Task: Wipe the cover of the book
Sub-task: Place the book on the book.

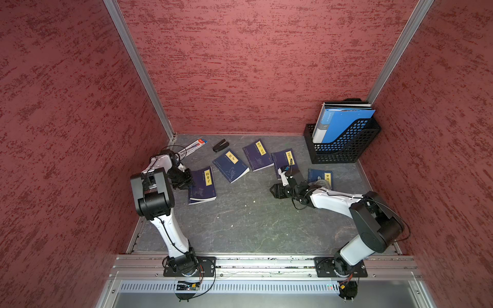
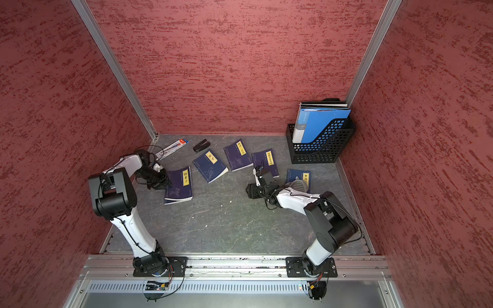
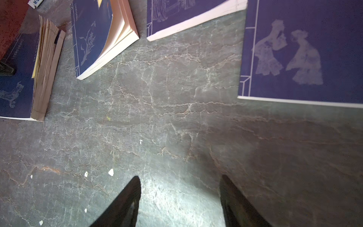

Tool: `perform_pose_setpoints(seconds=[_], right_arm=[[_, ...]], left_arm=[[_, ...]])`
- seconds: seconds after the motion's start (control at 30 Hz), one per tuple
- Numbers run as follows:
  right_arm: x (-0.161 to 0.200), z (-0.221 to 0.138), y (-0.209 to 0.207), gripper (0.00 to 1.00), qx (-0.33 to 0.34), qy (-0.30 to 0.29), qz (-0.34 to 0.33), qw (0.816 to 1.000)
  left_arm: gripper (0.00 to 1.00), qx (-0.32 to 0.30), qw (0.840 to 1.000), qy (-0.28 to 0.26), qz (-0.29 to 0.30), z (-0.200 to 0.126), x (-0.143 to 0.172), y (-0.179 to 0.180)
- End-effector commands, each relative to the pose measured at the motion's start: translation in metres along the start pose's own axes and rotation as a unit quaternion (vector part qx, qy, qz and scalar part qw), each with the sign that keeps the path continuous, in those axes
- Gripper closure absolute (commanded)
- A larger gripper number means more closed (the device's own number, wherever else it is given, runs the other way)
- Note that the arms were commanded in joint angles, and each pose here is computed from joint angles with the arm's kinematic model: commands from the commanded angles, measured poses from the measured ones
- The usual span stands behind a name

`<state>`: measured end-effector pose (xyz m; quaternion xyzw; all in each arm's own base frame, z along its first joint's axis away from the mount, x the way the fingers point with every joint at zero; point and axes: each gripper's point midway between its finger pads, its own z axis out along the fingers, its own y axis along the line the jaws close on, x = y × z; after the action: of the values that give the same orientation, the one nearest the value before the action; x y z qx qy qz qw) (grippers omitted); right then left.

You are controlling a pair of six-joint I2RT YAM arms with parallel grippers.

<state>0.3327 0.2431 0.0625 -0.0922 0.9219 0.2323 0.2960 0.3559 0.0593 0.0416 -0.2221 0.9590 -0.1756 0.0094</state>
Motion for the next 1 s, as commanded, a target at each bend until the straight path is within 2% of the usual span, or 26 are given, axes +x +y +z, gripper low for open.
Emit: perform_pose_setpoints(seconds=[0.0, 0.33, 0.53, 0.73, 0.97], right_arm=[[0.002, 0.002, 0.003, 0.36, -0.008, 0.0, -0.01, 1.0], [0.004, 0.001, 0.003, 0.35, -0.008, 0.002, -0.011, 1.0], [0.0, -0.002, 0.003, 0.35, -0.003, 0.001, -0.011, 1.0], [-0.003, -0.003, 0.002, 0.35, 0.004, 0.0, -0.007, 1.0], [-0.003, -0.005, 0.0, 0.35, 0.013, 0.003, -0.013, 1.0]], left_arm=[[0.66, -0.022, 1.0, 0.01, -0.002, 0.003, 0.004, 0.008], [0.43, -0.052, 0.998, -0.025, 0.006, -0.013, -0.004, 0.01], [0.28, -0.056, 0.995, -0.073, 0.047, -0.035, -0.003, -0.021], [0.22, -0.083, 0.986, -0.093, 0.108, -0.029, 0.027, -0.065], [0.21, -0.096, 0.986, -0.087, 0.107, -0.004, 0.055, -0.077]])
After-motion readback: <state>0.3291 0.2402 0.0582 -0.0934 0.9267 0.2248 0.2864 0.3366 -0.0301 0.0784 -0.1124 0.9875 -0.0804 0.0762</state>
